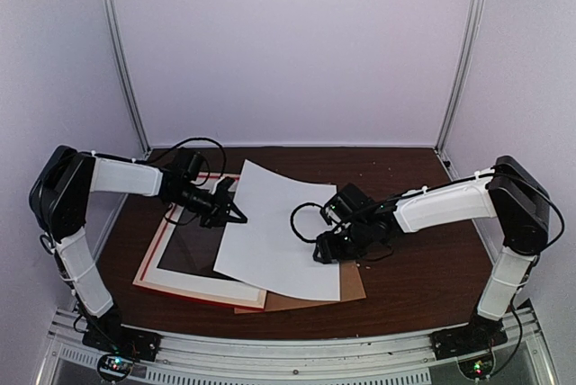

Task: Put the photo into the frame
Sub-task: Pick up the photo from the backboard, then place the photo on the mat board.

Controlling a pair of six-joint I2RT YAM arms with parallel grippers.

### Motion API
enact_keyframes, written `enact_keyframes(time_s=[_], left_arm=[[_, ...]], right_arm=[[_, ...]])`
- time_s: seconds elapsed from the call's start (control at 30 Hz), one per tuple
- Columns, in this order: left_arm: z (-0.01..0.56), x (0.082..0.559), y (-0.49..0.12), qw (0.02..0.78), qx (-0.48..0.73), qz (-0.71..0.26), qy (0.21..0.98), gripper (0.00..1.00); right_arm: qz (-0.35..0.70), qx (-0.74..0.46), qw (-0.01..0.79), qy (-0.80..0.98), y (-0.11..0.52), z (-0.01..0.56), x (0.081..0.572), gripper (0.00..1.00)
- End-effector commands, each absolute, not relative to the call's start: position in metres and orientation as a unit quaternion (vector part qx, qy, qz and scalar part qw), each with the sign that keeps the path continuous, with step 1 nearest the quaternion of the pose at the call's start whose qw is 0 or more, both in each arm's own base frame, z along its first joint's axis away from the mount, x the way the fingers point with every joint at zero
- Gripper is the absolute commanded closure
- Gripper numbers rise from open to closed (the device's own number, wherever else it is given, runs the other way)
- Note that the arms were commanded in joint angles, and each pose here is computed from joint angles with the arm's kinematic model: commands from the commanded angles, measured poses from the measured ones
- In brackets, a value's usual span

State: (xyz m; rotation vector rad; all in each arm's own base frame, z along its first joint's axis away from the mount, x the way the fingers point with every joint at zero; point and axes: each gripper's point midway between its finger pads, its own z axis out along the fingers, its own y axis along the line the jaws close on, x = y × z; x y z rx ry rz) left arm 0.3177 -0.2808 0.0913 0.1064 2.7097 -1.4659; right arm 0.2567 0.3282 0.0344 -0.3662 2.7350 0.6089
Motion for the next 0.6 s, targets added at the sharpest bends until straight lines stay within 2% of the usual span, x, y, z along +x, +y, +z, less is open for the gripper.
enact_keyframes(time_s=[0.0, 0.3, 0.43, 0.57], left_arm=[[0.101, 0.323, -0.274, 0.033, 0.052, -0.469, 0.881, 0.99], [0.141, 0.305, -0.224, 0.02, 0.088, -0.429, 0.899, 1.0], [0.154, 0.29, -0.195, 0.011, 0.119, -0.392, 0.912, 1.0], [0.153, 0.293, -0.161, 0.025, 0.1, -0.347, 0.932, 1.0]], right_arm=[[0.181, -0.141, 0.156, 0.961, 0.314, 0.043, 0.25, 0.38], [0.198, -0.162, 0.237, 0.937, 0.312, 0.114, 0.263, 0.34], [0.184, -0.167, 0.255, 0.934, 0.308, 0.117, 0.269, 0.34], [0.18, -0.181, 0.247, 0.935, 0.315, 0.106, 0.273, 0.34]])
